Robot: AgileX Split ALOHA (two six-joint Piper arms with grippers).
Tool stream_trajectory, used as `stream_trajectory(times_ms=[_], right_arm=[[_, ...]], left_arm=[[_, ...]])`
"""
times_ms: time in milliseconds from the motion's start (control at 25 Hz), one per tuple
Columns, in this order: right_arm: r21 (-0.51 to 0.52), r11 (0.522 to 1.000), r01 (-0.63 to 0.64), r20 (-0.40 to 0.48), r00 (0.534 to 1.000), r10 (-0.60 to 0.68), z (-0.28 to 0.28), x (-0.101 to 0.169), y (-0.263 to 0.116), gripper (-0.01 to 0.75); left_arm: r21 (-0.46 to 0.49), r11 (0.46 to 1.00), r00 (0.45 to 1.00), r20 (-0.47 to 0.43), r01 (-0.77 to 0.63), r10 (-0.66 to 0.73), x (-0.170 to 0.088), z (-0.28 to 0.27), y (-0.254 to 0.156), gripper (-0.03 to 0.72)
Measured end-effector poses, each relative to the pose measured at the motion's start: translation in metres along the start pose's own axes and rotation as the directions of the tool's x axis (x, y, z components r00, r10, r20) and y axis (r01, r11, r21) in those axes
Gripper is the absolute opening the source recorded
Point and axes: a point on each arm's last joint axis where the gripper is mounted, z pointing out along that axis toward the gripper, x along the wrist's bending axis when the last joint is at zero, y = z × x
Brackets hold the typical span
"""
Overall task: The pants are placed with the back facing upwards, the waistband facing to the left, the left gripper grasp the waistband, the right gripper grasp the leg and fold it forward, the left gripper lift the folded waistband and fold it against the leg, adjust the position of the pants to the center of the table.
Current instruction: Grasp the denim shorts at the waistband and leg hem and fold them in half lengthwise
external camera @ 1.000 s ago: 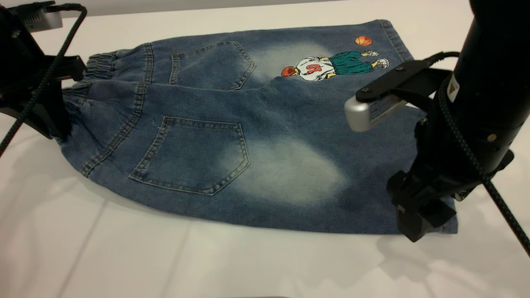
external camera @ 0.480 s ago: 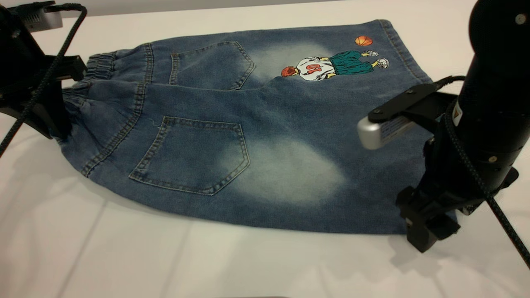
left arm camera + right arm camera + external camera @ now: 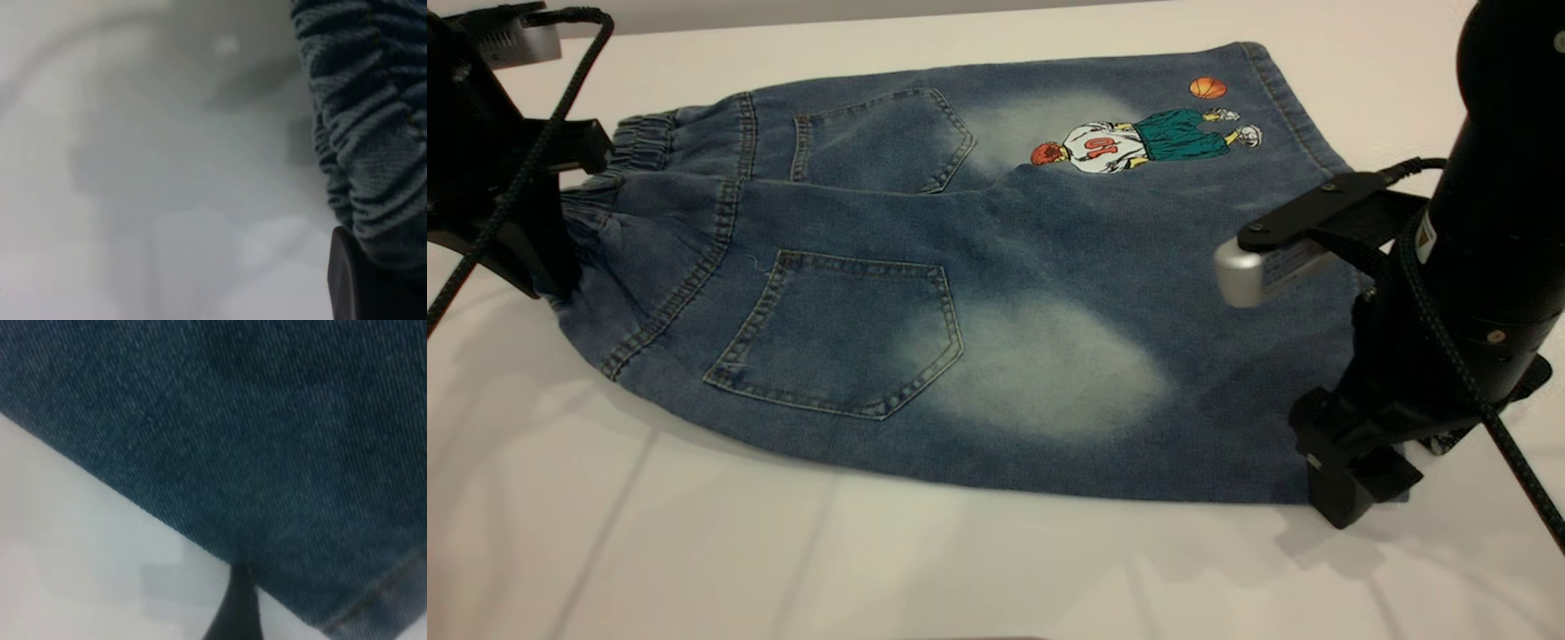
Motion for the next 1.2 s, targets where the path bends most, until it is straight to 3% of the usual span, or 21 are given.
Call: stream_trajectory(times_ms=[240, 480, 640, 800, 840, 1080, 1200], right_arm=[[0.001, 1.000, 0.000, 0.000, 1.000, 0.000, 0.001, 0.000, 0.000, 0.577], [0.011, 1.000, 0.003, 0.001, 1.000, -0.003, 0.004, 0.000, -0.001, 0.518], [0.010, 1.000, 0.006, 0.003, 1.000, -0.006, 0.004, -0.001, -0.001, 0.375], [0.007, 1.000, -0.004, 0.000, 1.000, 0.004, 0.004, 0.000, 0.000, 0.099], [0.008, 1.000, -0.009, -0.002, 1.000, 0.009, 0.004, 0.000, 0.000, 0.063], [-0.006, 1.000, -0.012, -0.007, 1.000, 0.012, -0.006, 0.001, 0.004, 0.036], [-0.091, 0.996, -0.013, -0.014, 1.000, 0.012, -0.035, 0.002, 0.019, 0.036]], left_arm=[[0.000, 1.000, 1.000, 0.004, 0.005, -0.005, 0.000, 0.000, 0.000, 0.074], [-0.003, 1.000, 1.000, 0.005, 0.006, -0.006, 0.000, 0.000, 0.000, 0.074], [-0.004, 1.000, 1.000, 0.006, 0.007, -0.007, -0.001, 0.000, 0.000, 0.074], [-0.004, 1.000, 1.000, 0.009, 0.012, -0.012, -0.001, 0.000, 0.000, 0.074], [-0.004, 1.000, 1.000, 0.009, 0.013, -0.013, -0.001, 0.000, 0.000, 0.074], [-0.012, 0.999, 0.999, 0.022, 0.029, -0.029, -0.002, -0.001, 0.001, 0.074], [-0.033, 0.998, 0.998, 0.041, 0.046, -0.045, -0.005, -0.007, 0.007, 0.074]])
